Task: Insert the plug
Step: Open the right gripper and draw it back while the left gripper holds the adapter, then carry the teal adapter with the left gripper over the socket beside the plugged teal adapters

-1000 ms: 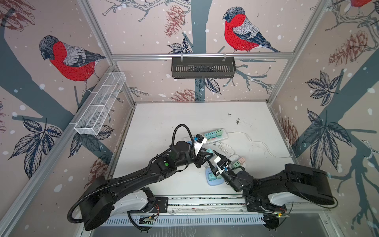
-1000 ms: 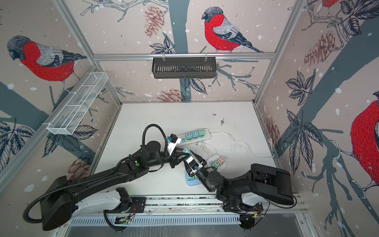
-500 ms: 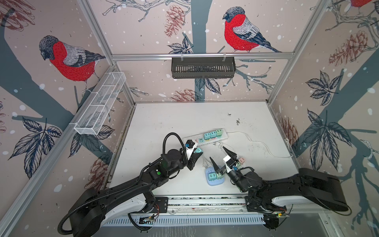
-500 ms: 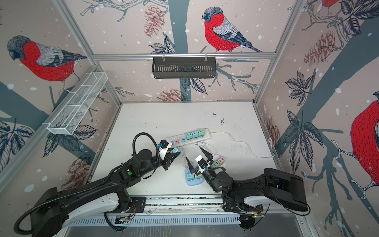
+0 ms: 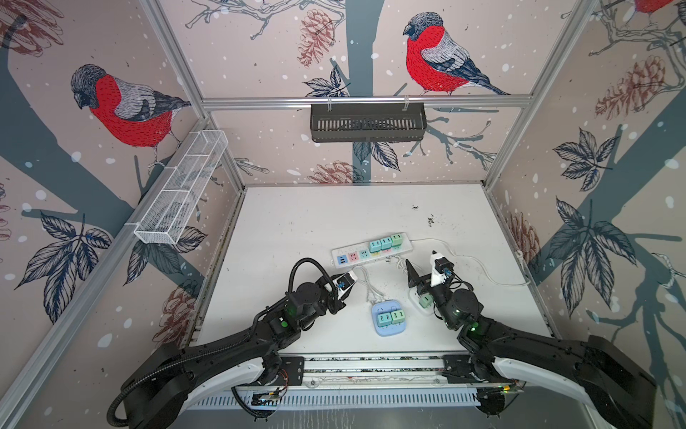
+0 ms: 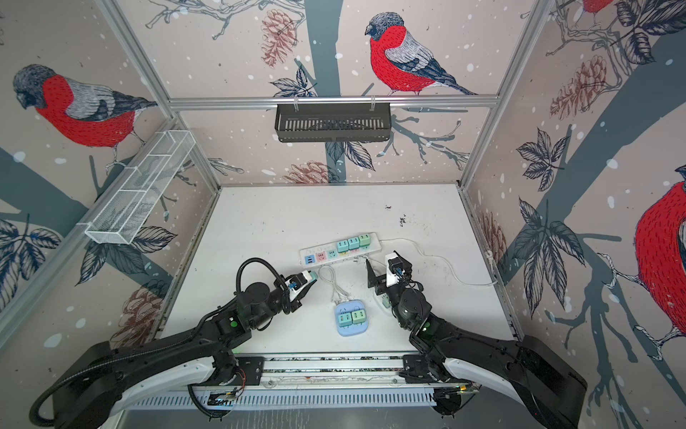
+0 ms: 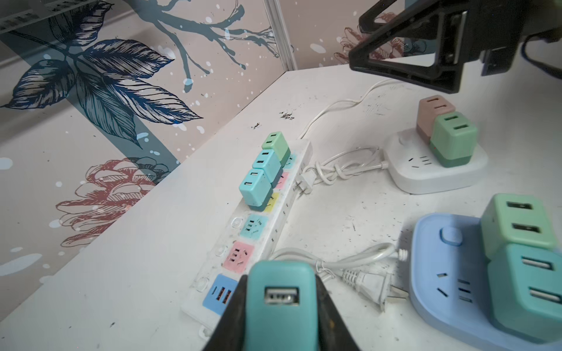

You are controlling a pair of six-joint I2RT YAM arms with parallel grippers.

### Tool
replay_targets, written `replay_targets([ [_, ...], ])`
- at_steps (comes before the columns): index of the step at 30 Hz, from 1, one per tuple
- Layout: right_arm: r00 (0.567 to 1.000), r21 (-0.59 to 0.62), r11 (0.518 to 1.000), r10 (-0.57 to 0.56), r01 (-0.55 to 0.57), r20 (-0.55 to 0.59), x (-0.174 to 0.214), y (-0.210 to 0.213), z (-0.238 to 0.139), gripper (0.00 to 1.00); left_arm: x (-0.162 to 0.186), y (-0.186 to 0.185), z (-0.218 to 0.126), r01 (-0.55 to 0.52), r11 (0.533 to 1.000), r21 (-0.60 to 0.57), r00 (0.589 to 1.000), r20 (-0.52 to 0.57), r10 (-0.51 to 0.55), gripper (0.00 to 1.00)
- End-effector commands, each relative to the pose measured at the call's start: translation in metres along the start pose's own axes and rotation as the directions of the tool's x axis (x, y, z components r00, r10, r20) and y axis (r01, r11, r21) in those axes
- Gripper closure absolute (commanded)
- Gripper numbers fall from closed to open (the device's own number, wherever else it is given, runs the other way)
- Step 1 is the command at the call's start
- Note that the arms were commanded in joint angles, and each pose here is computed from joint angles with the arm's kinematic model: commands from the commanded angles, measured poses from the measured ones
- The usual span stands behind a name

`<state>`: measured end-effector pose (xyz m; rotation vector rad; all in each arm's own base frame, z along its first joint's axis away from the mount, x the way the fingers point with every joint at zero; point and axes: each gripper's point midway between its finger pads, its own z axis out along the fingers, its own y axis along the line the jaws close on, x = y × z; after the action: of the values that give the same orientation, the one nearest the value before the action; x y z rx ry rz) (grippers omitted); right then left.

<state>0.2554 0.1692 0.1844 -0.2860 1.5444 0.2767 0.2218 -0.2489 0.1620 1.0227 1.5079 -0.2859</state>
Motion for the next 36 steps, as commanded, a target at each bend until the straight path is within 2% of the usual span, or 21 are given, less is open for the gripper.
replay_targets([
  [1, 0.999, 0.025, 0.999, 0.043, -0.042, -0.029, 0.009, -0.007, 0.002, 0.10, 0.003, 0.010, 0.012, -0.081, 0.997, -0.016, 0.994, -0.069, 0.080, 1.00],
  [5, 0.997, 0.066, 0.995, 0.070, -0.068, -0.032, 0.013, -0.022, 0.001, 0.10, 0.019, 0.029, 0.029, -0.038, 0.999, 0.001, 0.974, -0.225, 0.037, 1.00],
  [10, 0.994, 0.074, 0.991, 0.111, -0.110, -0.008, 0.011, -0.033, -0.003, 0.09, 0.034, 0.038, 0.041, -0.035, 0.999, 0.034, 0.960, -0.277, 0.043, 1.00],
  [12, 0.993, 0.079, 0.990, 0.121, -0.120, -0.001, 0.010, -0.036, -0.005, 0.09, 0.042, 0.046, 0.044, -0.003, 0.999, 0.037, 0.955, -0.297, 0.014, 1.00],
  [15, 0.991, 0.101, 0.986, 0.134, -0.132, -0.005, 0.008, -0.043, -0.008, 0.09, 0.048, 0.056, 0.045, 0.037, 0.998, 0.046, 0.957, -0.290, -0.022, 1.00],
  [18, 0.989, 0.116, 0.983, 0.145, -0.145, 0.015, 0.001, -0.049, -0.016, 0.09, 0.051, 0.050, 0.046, 0.010, 0.994, 0.110, 0.961, -0.277, 0.021, 1.00],
  [24, 0.978, 0.089, 0.978, 0.177, -0.186, 0.107, -0.004, -0.058, -0.030, 0.07, 0.058, 0.051, 0.051, 0.000, 0.991, 0.132, 0.956, -0.290, 0.038, 1.00],
  [28, 0.974, 0.083, 0.974, 0.199, -0.209, 0.113, -0.002, -0.063, -0.031, 0.07, 0.055, 0.044, 0.059, -0.006, 0.981, 0.193, 0.958, -0.282, 0.061, 1.00],
  [36, 0.972, 0.079, 0.972, 0.212, -0.220, 0.104, 0.000, -0.065, -0.027, 0.07, 0.048, 0.052, 0.076, -0.026, 0.978, 0.207, 0.957, -0.277, 0.084, 1.00],
])
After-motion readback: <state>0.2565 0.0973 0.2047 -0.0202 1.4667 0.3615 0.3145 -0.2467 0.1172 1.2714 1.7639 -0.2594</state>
